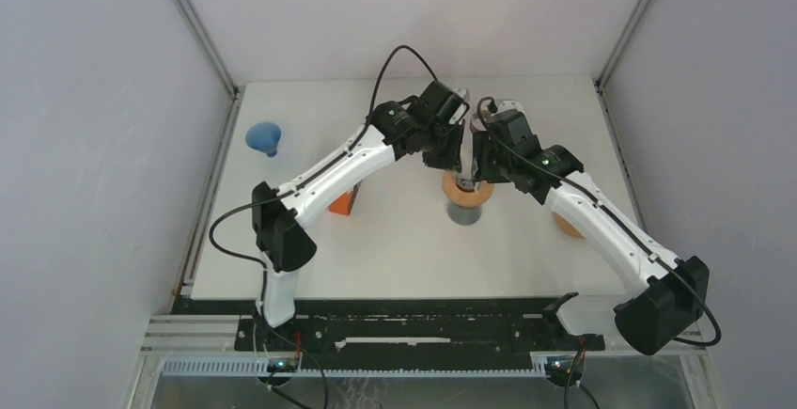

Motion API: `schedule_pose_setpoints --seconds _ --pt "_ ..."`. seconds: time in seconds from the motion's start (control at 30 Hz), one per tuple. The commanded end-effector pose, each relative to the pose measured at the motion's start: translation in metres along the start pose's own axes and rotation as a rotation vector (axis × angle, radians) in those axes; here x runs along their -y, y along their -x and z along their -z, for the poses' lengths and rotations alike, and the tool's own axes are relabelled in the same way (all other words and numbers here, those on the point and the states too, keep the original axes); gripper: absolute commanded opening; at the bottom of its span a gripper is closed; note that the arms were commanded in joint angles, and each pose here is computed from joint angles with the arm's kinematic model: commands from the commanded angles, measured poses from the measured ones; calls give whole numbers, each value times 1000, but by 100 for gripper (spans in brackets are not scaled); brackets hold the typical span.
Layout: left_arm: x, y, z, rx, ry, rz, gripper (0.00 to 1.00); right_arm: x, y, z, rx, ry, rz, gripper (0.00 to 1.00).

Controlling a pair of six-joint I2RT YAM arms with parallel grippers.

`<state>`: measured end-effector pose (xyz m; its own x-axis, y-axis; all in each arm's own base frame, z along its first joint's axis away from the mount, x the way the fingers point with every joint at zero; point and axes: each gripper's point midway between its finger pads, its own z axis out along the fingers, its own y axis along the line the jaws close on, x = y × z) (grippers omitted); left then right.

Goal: Place the coffee filter in the dripper
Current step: Place the coffee filter in the coffee dripper.

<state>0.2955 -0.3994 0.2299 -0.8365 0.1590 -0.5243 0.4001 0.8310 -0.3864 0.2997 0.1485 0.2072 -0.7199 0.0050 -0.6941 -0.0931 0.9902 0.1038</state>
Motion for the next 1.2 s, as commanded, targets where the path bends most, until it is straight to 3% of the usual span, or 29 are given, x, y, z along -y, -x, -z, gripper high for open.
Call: schedule_pose_setpoints --seconds 0.0,0.7,1.03,1.17 --pt "14 18 14 40 -55 -36 5 -6 23 0 55 47 -7 61" --pt "-6 12 9 1 22 -66 10 11 14 -27 -55 86 -70 66" --pt "-18 17 14 20 58 -67 19 19 11 -30 -79 102 -103 66" --pt "-19 17 12 18 60 -63 27 17 9 -32 -91 112 -106 66"
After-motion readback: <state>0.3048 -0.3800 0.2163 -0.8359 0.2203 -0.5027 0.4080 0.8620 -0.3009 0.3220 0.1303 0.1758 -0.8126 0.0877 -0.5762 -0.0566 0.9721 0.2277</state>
